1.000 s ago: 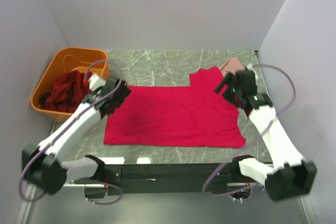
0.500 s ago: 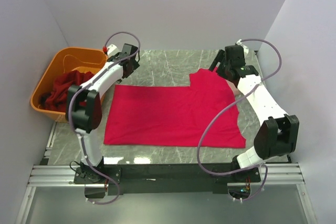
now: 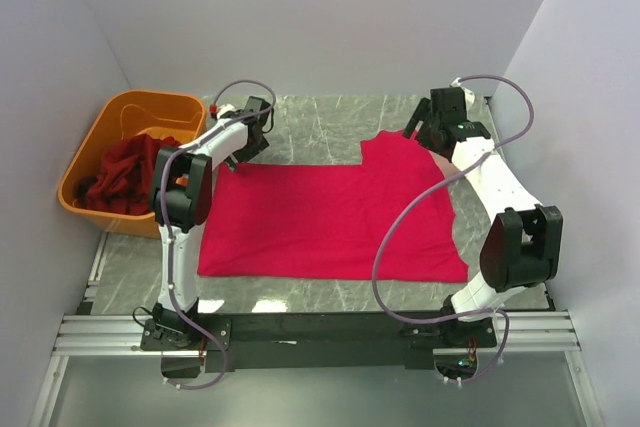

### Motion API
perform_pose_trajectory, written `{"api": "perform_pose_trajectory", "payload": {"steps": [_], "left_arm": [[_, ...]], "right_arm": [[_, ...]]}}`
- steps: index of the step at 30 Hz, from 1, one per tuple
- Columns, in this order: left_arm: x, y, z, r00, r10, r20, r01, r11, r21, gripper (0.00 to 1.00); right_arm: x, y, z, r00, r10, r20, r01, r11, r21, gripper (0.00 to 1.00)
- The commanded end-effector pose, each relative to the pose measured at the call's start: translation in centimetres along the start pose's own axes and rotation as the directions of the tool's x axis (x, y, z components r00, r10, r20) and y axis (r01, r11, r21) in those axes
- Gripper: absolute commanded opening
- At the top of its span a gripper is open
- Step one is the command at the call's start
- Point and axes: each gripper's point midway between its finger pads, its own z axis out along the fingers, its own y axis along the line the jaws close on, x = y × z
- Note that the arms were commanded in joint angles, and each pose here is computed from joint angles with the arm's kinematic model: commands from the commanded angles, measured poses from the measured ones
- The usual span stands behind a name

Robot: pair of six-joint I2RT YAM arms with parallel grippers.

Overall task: Fold and stack the t-shirts
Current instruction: Fold the tshirt

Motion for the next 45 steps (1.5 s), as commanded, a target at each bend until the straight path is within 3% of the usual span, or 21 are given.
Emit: {"api": "perform_pose_trajectory", "payload": {"steps": [1, 13, 23, 27, 34, 45], "left_arm": [[-0.1, 0.5, 0.5, 1.0, -0.026, -0.004, 0.026, 0.999, -0.034, 0.83], [2.3, 3.6, 2.0, 0.998, -0.024, -0.062, 0.015, 0.989, -0.144, 0.58], [3.9, 4.7, 1.8, 0.991, 0.005, -0.134, -0.028, 0.984, -0.177, 0.17], [3.9, 4.9, 1.4, 0.99, 0.005, -0.137, -0.028, 0.986, -0.164, 0.01], [4.0, 4.1, 1.1, 0.987, 0.033, -0.158, -0.051, 0.993, -0.11, 0.01], [3.4, 3.5, -0.2, 0.988, 0.035, -0.152, -0.041, 0.998, -0.041, 0.01]], "right_arm": [[-0.9, -0.1, 0.1, 1.0, 0.0, 0.031, 0.0, 1.0, -0.004, 0.88], [-0.5, -0.5, 0.7, 1.0, 0.007, 0.016, -0.007, 1.0, -0.001, 0.88], [-2.7, 2.1, 2.3, 0.988, -0.128, 0.088, 0.137, 0.985, -0.107, 0.87], [-2.8, 3.7, 5.4, 0.972, -0.221, 0.08, 0.229, 0.967, -0.114, 0.86], [-6.4, 3.8, 10.7, 0.949, -0.31, 0.063, 0.308, 0.95, 0.046, 0.86], [-6.1, 4.6, 17.7, 0.927, -0.376, -0.01, 0.376, 0.927, 0.013, 0.83]]}}
